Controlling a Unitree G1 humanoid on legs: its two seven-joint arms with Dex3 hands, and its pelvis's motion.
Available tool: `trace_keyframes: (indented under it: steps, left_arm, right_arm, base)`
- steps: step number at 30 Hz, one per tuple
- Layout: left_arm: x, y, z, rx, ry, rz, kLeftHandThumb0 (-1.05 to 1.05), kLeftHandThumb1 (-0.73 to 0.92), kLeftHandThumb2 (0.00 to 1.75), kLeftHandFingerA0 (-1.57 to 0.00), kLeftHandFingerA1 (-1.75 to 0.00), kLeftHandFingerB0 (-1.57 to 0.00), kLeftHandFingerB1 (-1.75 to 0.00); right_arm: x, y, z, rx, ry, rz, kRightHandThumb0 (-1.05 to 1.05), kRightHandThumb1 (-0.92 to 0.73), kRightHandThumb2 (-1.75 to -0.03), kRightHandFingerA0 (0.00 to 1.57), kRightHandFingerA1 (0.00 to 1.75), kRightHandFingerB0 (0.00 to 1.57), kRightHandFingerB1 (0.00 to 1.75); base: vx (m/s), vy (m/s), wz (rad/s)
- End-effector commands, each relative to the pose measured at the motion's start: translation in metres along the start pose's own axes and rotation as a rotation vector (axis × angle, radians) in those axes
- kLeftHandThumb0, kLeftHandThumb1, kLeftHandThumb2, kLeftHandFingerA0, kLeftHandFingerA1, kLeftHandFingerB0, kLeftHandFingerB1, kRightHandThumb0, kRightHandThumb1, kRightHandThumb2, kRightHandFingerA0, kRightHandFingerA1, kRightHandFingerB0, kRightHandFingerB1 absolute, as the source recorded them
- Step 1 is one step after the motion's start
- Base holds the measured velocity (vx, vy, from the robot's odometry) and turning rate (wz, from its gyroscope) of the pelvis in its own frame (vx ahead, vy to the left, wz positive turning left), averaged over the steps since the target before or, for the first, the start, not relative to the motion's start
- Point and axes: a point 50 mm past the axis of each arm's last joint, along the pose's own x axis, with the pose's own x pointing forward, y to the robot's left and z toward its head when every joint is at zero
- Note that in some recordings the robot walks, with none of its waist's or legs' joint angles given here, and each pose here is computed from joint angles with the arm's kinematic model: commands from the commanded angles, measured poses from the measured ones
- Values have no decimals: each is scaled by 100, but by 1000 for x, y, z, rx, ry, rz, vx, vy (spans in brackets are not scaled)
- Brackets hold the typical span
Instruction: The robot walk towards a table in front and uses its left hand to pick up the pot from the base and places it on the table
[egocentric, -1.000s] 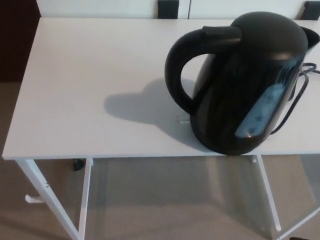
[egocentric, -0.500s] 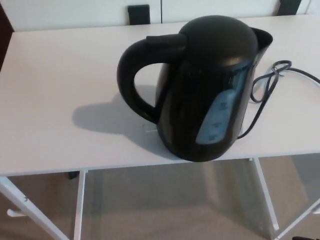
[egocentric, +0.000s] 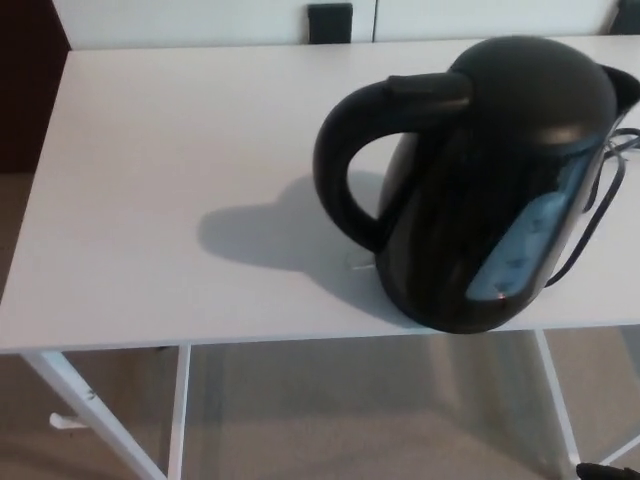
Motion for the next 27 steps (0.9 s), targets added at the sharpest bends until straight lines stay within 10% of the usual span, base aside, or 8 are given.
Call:
trace_keyframes:
  steps: [1, 11, 27]
  left_arm:
    - [0, 3, 3, 33, 0, 7, -20, 58, 57, -65, -48, -52, -42]
    - [0, 6, 4, 13, 2, 37, -19, 60, 57, -58, -44, -48, -40]
    - [-90, 123, 50, -440, -517, 755, -19, 51, 55, -39, -37, -32, -32]
  right_arm:
    - [-2, -7, -3, -11, 16, -18, -3, -72, -59, 45, 45, 43, 43]
    - [2, -4, 5, -46, -2, -5, -5, -72, -60, 47, 47, 44, 44]
    - [7, -12, 17, -55, -30, -24, -5, -71, -60, 48, 48, 45, 45]
  base:
    - [0, 0, 0]
    - [0, 0, 0]
    - [0, 0, 0]
